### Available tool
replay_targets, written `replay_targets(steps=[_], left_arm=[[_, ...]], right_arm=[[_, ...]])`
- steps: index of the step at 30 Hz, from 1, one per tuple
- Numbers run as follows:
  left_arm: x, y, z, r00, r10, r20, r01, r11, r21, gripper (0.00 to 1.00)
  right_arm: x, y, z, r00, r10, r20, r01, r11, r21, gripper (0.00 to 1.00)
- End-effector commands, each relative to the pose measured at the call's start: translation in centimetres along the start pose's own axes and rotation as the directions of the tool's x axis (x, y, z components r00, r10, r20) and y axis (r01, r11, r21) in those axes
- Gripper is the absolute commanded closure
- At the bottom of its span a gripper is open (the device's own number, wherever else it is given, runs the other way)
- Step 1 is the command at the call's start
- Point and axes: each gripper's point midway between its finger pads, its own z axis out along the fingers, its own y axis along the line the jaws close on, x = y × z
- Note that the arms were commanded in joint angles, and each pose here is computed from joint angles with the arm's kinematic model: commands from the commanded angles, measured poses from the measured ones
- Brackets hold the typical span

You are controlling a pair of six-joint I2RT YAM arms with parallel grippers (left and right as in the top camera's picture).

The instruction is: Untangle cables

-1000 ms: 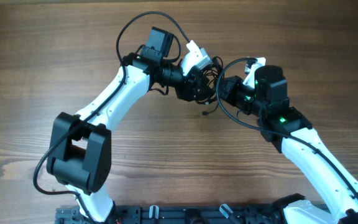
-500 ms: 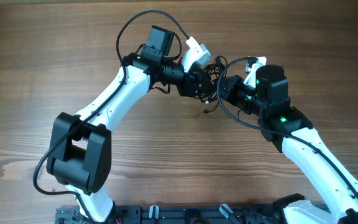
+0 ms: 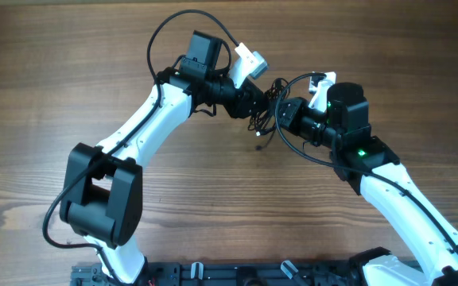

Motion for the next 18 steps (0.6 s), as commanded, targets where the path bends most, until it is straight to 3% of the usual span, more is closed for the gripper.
replay_targets(steps=[1, 12, 18], left_arm=[[0.2, 0.6, 0.2, 1.000, -0.027, -0.002, 0.027, 0.999, -0.020, 0.57], [1.0, -2.0, 0.2, 0.995, -0.098, -0.031, 0.101, 0.989, 0.112, 0.51], [2.0, -2.3, 0.2, 0.989, -0.131, -0.069, 0.139, 0.984, 0.113, 0.62]], right_arm=[[0.0, 1.3, -0.4, 0.999, -0.036, -0.006, 0.035, 0.998, -0.043, 0.95], [-0.5, 1.1, -0.4, 0.999, -0.039, 0.020, 0.039, 0.999, -0.032, 0.95], [-0.9, 1.4, -0.4, 0.998, -0.045, 0.041, 0.047, 0.998, -0.039, 0.95]])
